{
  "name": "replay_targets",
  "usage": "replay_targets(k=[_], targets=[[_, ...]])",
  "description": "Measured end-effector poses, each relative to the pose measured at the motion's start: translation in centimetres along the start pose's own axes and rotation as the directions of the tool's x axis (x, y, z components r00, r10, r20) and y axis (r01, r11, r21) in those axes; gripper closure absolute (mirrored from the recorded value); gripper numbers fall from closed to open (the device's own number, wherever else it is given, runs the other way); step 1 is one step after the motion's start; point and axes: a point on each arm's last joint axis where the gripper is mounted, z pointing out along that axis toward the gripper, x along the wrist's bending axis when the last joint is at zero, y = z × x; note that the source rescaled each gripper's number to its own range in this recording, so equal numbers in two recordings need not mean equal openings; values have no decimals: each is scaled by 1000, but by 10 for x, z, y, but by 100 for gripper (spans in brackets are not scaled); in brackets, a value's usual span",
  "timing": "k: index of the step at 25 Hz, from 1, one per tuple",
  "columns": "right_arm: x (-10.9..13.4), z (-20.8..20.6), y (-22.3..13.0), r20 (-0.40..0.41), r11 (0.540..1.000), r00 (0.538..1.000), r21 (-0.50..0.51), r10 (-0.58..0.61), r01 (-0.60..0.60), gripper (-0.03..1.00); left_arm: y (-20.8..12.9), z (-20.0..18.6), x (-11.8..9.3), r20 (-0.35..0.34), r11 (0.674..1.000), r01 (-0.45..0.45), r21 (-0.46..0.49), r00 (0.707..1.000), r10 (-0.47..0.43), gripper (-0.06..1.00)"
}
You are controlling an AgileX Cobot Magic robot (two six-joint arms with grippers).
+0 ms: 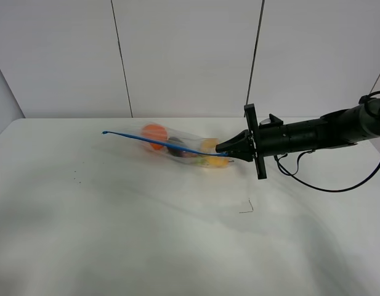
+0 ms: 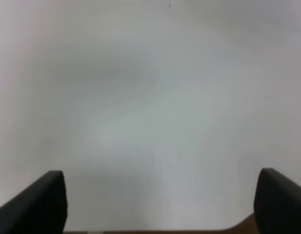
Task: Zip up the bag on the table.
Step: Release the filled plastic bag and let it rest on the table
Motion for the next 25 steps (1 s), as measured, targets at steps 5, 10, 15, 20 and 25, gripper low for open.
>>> replay_targets(k=[5, 10, 15, 20, 25], targets=[[0, 0, 0, 0, 1000, 1000, 0, 0, 0, 97, -8, -8, 0, -2, 997, -3, -79, 1000, 2, -5], [0, 0, 0, 0, 1000, 1000, 0, 0, 0, 97, -16, -15, -1, -4, 989, -5, -150, 1000, 5, -5], [0, 0, 0, 2, 1000, 1000, 1, -1, 1, 97, -17, -16, -1, -5, 988, -5, -155, 1000, 5, -5], [0, 0, 0, 2, 1000, 1000, 1, -1, 1, 97, -17, -16, -1, -5, 988, -5, -155, 1000, 5, -5], [-3, 0, -1, 29, 1000, 1000, 14, -12, 12, 88, -17, -16, -1, -5, 988, -5, -155, 1000, 5, -5]])
